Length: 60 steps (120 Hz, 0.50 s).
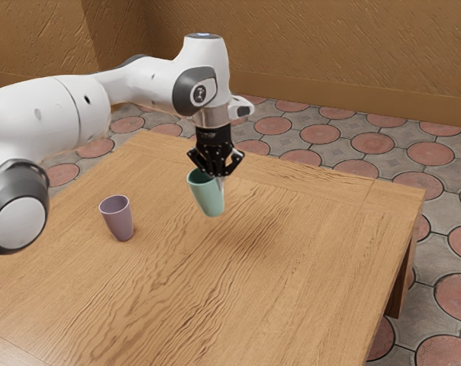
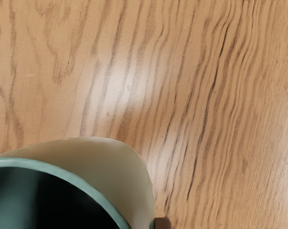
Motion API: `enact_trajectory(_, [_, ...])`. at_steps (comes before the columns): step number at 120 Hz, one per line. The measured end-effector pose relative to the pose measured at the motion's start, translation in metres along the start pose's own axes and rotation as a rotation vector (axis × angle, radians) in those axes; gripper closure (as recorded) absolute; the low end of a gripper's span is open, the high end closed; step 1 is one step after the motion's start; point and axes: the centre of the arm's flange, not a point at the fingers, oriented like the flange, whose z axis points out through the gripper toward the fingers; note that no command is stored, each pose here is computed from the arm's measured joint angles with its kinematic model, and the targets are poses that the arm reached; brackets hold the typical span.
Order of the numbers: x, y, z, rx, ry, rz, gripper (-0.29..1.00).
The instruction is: Place the right cup onto the left cup
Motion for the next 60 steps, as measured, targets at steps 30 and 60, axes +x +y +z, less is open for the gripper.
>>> enact_trajectory(30, [-0.022, -0.029, -0.035, -0.015, 0.012, -0.028, 0.79])
enact_trajectory(60, [-0.035, -0.077, -0.051, -0.012, 0.013, -0.079, 0.79])
